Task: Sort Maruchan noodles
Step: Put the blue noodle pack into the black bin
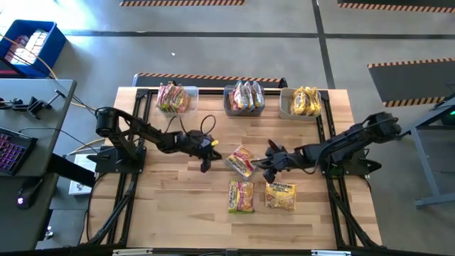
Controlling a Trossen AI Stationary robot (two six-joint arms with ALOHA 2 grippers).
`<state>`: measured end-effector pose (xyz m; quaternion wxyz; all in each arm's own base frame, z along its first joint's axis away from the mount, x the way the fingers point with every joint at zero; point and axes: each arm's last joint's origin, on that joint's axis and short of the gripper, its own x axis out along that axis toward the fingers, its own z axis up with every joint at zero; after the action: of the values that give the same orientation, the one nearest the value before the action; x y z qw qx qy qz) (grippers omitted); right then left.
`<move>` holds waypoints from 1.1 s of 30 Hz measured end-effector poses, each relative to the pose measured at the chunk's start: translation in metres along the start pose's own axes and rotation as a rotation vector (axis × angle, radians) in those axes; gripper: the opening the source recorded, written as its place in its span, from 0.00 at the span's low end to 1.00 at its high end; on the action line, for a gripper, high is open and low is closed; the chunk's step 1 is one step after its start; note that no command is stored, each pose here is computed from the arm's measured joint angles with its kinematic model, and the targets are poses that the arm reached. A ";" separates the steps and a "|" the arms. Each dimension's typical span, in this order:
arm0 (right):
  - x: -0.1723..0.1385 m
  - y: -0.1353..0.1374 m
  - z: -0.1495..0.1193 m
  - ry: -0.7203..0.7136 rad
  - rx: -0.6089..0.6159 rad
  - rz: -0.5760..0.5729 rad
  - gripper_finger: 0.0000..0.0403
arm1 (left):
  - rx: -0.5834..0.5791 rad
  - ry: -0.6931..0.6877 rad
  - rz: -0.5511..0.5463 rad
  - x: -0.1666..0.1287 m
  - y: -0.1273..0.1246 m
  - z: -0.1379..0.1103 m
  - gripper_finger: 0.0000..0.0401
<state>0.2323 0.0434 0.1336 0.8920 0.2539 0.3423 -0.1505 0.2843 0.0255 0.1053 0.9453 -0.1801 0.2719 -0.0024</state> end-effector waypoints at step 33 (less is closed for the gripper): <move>-0.005 -0.043 0.062 -0.231 -0.177 0.004 0.02 | 0.143 0.021 -0.117 -0.003 -0.028 0.036 0.00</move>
<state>0.2426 -0.0256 0.1618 0.9447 0.1559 0.2488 -0.1464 0.3032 0.0121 0.1444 0.9510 -0.1277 0.2701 -0.0791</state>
